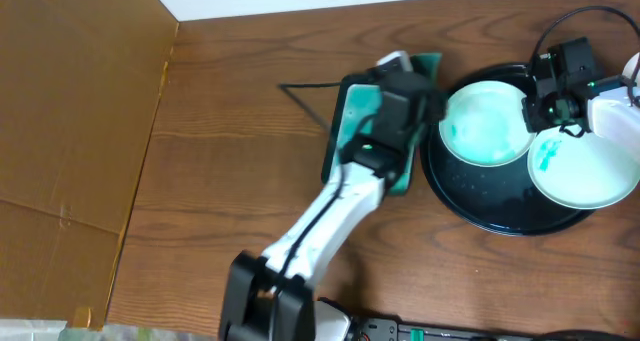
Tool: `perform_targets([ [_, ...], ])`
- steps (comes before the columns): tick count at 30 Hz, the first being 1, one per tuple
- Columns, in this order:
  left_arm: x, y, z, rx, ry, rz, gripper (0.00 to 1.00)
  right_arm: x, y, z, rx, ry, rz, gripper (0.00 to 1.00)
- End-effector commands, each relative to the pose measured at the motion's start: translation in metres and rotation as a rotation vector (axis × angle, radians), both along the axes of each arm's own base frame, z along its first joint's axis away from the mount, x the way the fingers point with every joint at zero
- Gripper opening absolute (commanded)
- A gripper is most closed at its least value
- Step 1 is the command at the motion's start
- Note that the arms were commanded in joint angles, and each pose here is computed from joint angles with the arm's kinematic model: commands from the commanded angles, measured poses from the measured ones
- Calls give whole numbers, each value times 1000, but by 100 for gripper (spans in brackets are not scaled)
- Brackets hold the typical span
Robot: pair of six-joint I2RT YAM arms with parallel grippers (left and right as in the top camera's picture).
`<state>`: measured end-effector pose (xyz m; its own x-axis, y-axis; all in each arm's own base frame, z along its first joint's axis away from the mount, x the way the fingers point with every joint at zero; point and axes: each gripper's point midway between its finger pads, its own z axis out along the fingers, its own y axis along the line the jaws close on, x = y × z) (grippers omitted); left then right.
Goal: Clean dirty plates on tray and stack at the side
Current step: 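Lift the mint-green plate with the right gripper and move it right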
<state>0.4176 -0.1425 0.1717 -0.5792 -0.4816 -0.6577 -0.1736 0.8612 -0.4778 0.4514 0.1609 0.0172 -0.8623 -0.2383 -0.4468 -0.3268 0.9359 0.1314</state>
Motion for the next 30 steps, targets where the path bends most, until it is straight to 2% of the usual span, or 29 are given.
perform_targets([
  [1, -8, 60, 3, 83, 49, 103, 7, 11, -13, 54, -219, -195, 39, 1],
  [4, -21, 100, -11, 107, 145, 188, 7, 16, -24, 91, -413, -324, 26, 1],
  [7, -32, 135, -30, 123, 241, 268, 8, 16, -21, 149, -636, -499, 50, 1],
  [9, -35, 146, -34, 124, 263, 294, 8, 12, -15, 182, -774, -592, 96, 1],
  [14, -36, 150, -36, 153, 271, 278, 8, 5, 4, 228, -1058, -704, 232, 1],
  [17, -37, 150, -36, 168, 273, 263, 7, -1, 27, 243, -1140, -758, 303, 1],
  [21, -38, 150, -37, 168, 276, 262, 7, -5, 39, 238, -1029, -780, 268, 1],
  [24, -38, 144, -38, 146, 282, 238, 7, -4, 42, 209, -804, -722, 244, 1],
  [28, -37, 133, -38, 100, 282, 195, 8, -7, 43, 164, -410, -540, 220, 1],
  [30, -36, 129, -38, 80, 282, 182, 8, -3, 29, 154, -311, -471, 159, 1],
])
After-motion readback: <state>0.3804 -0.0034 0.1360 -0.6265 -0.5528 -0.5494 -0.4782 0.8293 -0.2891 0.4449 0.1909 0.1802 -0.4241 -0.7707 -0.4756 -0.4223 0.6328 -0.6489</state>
